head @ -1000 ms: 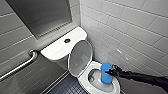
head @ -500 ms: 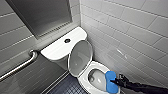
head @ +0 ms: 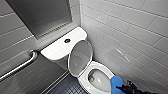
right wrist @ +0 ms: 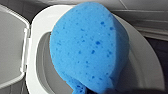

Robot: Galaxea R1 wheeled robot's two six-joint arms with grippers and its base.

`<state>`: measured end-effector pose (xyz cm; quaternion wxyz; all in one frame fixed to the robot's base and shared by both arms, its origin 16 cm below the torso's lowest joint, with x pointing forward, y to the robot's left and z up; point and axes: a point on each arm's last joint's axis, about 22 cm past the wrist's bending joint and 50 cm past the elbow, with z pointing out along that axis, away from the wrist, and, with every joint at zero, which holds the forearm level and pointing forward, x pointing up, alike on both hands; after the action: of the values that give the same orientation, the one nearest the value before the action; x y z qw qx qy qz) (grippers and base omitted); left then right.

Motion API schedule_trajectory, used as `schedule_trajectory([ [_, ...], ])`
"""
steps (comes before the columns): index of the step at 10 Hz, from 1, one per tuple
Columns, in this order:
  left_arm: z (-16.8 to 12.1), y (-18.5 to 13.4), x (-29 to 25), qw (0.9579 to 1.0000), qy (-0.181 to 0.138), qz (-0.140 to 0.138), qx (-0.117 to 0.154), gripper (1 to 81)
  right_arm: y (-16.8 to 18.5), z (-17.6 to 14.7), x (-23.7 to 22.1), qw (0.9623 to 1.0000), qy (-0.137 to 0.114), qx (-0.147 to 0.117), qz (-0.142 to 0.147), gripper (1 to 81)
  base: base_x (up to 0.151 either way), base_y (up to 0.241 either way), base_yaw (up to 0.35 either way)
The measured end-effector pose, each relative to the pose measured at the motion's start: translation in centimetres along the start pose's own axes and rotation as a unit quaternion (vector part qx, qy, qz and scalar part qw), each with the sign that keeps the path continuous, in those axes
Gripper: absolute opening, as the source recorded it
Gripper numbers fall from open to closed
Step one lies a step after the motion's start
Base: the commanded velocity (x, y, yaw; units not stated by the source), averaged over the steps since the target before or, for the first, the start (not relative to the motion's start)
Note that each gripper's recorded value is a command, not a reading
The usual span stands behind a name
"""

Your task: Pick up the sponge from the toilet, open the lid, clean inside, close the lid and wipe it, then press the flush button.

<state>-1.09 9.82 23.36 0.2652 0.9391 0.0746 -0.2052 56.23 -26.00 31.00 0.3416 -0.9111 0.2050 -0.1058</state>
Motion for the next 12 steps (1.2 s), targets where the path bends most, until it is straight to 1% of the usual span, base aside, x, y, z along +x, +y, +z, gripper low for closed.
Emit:
schedule_trajectory([
  [1,0.0,0.0,0.0,1.0000,0.000,0.000,0.000,81.1,1.5,-0.9,-1.7,0.9999,0.004,-0.004,0.014,1.0,0.000,0.000,0.000],
  [3,0.0,0.0,0.0,1.0000,-0.001,0.000,0.000,81.1,2.9,-2.2,-3.9,0.9993,0.015,-0.003,0.034,1.0,0.000,0.000,0.000],
  [4,0.0,0.0,0.0,1.0000,0.000,0.002,0.000,81.1,4.6,-3.5,-5.7,0.9987,0.016,-0.013,0.046,1.0,0.000,0.000,0.000],
  [5,0.0,0.0,0.0,1.0000,-0.001,0.002,0.000,81.1,6.5,-5.0,-7.8,0.9979,0.007,-0.029,0.057,1.0,0.000,0.000,0.000],
  [6,0.0,0.0,0.0,1.0000,0.000,0.002,0.000,81.1,9.0,-6.9,-10.6,0.9962,-0.009,-0.052,0.069,1.0,0.000,0.000,0.000],
  [7,0.0,0.0,0.0,1.0000,0.000,0.003,0.000,81.1,11.6,-9.2,-13.9,0.9928,-0.031,-0.080,0.083,1.0,0.000,0.000,0.000],
  [8,0.0,0.0,0.0,1.0000,0.000,0.003,0.000,81.1,13.4,-11.4,-17.2,0.9890,-0.048,-0.100,0.098,1.0,0.000,0.000,0.000],
  [9,0.0,0.0,0.0,1.0000,0.000,0.003,0.000,81.1,13.6,-13.0,-19.4,0.9873,-0.055,-0.102,0.108,1.0,0.000,0.000,0.000],
  [10,0.0,0.0,0.0,1.0000,0.000,0.003,0.000,81.1,12.8,-14.4,-20.3,0.9875,-0.057,-0.095,0.112,1.0,0.000,0.000,0.000],
  [12,0.0,0.0,0.0,1.0000,0.000,0.005,0.000,81.1,9.9,-16.2,-19.4,0.9917,-0.052,-0.064,0.099,1.0,0.000,0.000,0.000],
])
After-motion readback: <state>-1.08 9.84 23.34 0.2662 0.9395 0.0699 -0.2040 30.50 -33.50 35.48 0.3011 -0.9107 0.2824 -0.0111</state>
